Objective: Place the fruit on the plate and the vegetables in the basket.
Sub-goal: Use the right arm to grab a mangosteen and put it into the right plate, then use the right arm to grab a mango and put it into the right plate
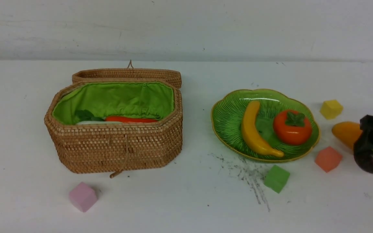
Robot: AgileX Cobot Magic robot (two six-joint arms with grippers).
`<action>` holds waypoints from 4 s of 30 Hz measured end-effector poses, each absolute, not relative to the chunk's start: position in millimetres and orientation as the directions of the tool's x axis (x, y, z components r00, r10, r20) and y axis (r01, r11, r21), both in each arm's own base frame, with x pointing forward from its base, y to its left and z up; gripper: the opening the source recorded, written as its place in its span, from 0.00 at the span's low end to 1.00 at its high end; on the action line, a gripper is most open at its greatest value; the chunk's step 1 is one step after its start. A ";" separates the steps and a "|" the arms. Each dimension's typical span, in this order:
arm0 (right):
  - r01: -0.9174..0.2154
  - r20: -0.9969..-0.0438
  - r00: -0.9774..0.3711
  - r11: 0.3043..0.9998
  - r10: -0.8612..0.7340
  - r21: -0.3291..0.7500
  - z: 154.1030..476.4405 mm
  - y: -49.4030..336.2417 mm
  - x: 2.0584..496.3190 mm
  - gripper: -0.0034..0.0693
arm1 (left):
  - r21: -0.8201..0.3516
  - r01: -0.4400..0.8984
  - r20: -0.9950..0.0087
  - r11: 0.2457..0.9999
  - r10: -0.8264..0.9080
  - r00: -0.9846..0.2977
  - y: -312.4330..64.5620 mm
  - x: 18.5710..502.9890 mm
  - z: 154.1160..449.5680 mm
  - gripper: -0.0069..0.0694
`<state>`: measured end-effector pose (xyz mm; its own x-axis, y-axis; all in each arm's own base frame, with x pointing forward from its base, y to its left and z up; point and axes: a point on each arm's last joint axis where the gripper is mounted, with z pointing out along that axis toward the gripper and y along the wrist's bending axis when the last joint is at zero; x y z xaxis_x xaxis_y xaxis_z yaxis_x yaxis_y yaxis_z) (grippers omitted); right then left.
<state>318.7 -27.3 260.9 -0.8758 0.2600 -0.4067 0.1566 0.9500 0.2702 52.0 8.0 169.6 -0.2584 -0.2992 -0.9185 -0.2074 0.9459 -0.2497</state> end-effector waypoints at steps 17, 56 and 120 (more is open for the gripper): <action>-0.164 -0.604 -0.797 0.951 0.028 0.260 279.8 60.0 436.1 0.84 | -0.250 -0.207 -0.919 0.946 -0.299 -0.258 8.0 52.0 169.6 0.40; -0.141 -0.609 -0.786 0.990 -0.105 0.012 343.4 -17.3 445.7 0.79 | -0.250 -0.207 -0.919 0.946 -0.299 -0.258 8.0 52.0 169.6 0.40; -0.672 -0.692 -0.607 0.718 -0.390 0.184 294.9 82.4 457.4 0.82 | -0.250 -0.207 -0.919 0.946 -0.299 -0.258 8.0 52.0 169.6 0.40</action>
<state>457.4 82.4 294.9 -0.6070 -0.3903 -0.6922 -0.6715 0.7178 0.1841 52.0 8.0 169.6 -0.2584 -0.2992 -0.9185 -0.2074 0.9459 -0.2497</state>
